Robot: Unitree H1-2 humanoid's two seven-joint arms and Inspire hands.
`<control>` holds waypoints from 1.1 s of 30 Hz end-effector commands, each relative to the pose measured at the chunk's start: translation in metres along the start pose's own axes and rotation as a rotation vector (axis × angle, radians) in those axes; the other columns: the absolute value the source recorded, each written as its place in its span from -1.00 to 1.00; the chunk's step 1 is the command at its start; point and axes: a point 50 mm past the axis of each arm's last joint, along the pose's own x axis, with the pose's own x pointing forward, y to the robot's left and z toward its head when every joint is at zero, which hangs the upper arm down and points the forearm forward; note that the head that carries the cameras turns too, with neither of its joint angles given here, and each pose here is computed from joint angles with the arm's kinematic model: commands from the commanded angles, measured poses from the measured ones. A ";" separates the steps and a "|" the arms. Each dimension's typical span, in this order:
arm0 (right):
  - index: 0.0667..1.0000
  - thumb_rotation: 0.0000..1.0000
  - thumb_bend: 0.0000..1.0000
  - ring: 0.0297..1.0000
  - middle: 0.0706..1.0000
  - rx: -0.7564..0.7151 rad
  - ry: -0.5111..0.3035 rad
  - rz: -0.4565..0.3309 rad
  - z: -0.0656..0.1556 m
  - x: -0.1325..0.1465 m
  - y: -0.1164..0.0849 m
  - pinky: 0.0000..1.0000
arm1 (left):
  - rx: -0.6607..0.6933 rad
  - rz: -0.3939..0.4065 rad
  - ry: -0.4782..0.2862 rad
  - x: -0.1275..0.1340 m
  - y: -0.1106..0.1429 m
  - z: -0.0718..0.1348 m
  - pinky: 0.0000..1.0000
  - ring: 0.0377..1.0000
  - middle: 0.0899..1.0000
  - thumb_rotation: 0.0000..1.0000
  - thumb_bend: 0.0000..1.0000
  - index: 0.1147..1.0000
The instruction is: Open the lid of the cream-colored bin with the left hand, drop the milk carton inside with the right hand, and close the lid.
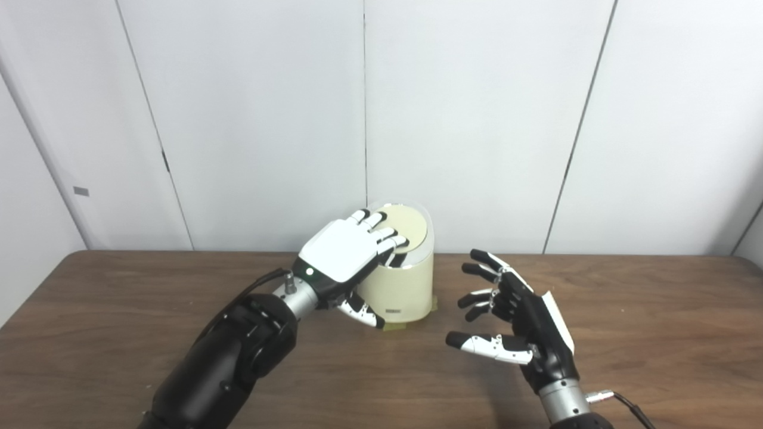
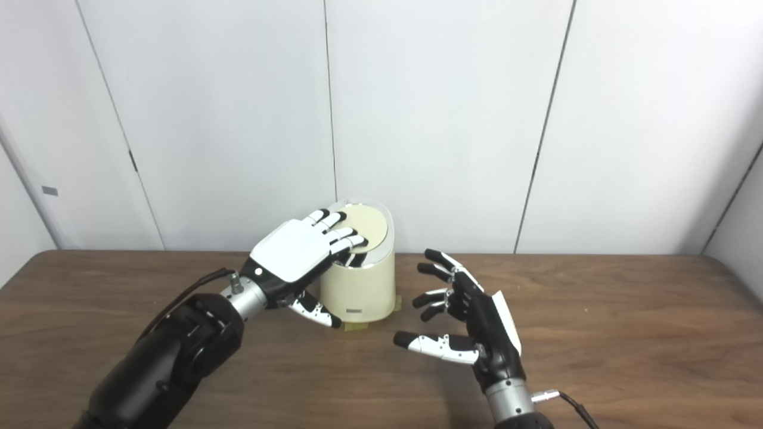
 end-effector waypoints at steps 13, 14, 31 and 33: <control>0.63 -0.70 0.41 0.10 0.54 -0.021 -0.092 -0.007 0.020 0.012 -0.005 -0.11 | 0.138 -0.131 0.023 0.009 0.022 0.002 1.00 1.00 0.70 -0.30 0.81 0.68; 0.63 -0.71 0.41 0.10 0.54 -0.024 -0.094 -0.006 0.020 0.012 -0.005 -0.11 | 0.148 -0.160 0.035 0.009 0.023 0.003 1.00 1.00 0.67 -0.30 0.86 0.64; 0.61 -0.70 0.36 0.06 0.53 -0.015 -0.085 -0.021 0.020 0.013 -0.008 -0.17 | 0.124 -0.361 0.131 0.010 0.026 0.010 1.00 0.97 0.53 -0.17 0.96 0.45; 0.61 -0.70 0.34 0.06 0.52 -0.014 -0.083 -0.022 0.020 0.013 -0.008 -0.17 | 0.110 -0.343 0.127 0.009 0.027 0.009 1.00 0.99 0.55 -0.17 0.93 0.47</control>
